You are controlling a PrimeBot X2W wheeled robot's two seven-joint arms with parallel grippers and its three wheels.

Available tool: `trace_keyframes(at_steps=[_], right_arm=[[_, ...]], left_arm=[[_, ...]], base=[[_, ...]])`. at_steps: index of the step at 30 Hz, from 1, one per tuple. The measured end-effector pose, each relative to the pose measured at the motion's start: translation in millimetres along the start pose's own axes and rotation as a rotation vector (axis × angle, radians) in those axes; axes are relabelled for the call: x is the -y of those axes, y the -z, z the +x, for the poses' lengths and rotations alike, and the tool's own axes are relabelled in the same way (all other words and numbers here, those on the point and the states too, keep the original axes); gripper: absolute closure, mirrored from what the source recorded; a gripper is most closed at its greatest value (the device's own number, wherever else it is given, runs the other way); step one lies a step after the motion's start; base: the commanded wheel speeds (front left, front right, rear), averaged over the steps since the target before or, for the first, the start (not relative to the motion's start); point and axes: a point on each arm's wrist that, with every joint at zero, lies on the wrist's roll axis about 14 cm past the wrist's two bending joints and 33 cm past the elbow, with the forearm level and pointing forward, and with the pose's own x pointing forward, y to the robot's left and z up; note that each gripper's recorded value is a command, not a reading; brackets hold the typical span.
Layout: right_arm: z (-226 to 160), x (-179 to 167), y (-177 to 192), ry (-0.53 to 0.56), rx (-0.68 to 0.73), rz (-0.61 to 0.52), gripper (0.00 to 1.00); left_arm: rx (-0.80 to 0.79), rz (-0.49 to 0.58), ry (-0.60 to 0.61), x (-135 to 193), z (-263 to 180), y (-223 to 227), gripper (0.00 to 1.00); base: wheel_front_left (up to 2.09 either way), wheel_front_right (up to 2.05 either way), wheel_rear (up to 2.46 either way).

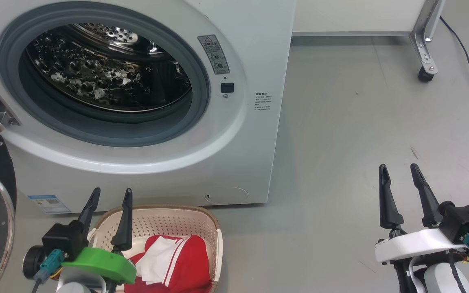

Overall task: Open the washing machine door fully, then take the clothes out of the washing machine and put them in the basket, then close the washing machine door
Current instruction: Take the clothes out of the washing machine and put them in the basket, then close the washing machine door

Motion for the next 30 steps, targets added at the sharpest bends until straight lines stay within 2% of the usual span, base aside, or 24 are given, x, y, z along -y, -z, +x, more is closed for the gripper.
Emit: trace_keyframes(at_steps=[30], right_arm=[[0.1,-1.0,-1.4,-0.003,0.004,0.0,0.0]], left_arm=[[0.022,-0.022,0.007,3.8,-3.9,-5.7,0.0]], base=[[-0.06,0.06,0.0]])
